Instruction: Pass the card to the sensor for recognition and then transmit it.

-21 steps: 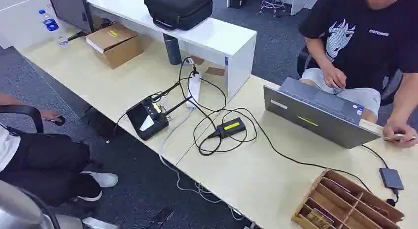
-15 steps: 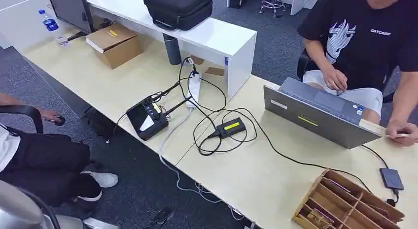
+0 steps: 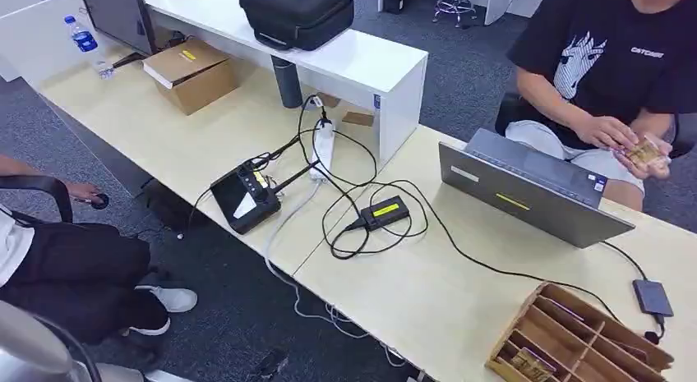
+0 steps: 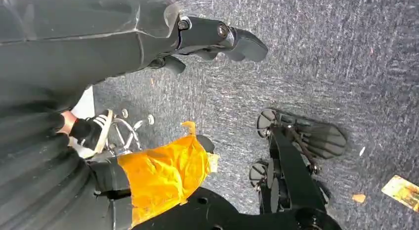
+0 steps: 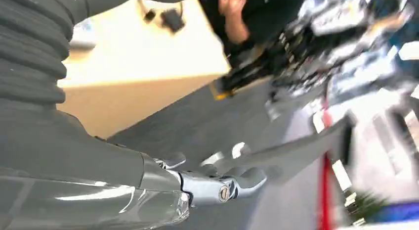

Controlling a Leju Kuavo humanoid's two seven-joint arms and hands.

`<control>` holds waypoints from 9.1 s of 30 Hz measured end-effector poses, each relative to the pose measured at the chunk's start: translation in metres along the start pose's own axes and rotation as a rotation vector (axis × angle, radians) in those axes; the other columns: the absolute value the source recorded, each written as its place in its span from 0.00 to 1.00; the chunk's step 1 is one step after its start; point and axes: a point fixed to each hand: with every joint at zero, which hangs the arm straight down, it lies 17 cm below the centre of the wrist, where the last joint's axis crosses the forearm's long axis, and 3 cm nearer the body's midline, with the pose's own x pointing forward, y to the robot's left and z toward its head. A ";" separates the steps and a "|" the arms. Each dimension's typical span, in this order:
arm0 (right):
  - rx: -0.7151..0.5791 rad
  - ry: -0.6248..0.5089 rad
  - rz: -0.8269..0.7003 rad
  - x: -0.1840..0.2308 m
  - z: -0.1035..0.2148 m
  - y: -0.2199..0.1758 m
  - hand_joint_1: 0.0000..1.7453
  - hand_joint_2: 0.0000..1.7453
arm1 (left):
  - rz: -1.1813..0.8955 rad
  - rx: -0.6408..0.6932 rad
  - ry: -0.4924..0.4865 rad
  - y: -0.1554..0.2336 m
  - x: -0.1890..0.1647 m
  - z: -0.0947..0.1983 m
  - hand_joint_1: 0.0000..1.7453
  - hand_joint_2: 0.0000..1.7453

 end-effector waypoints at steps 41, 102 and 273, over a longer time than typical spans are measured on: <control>0.771 -0.694 1.308 -0.029 -0.021 0.435 0.00 1.00 | -0.160 -0.057 -0.098 -0.006 0.055 -0.001 0.00 1.00; 0.867 -0.383 0.644 0.001 0.061 0.330 1.00 1.00 | -0.094 -0.076 -0.060 -0.011 0.014 0.002 0.00 1.00; 1.257 -0.419 0.866 -0.068 0.136 0.489 0.00 1.00 | -0.161 -0.078 -0.112 -0.017 0.037 0.003 0.00 1.00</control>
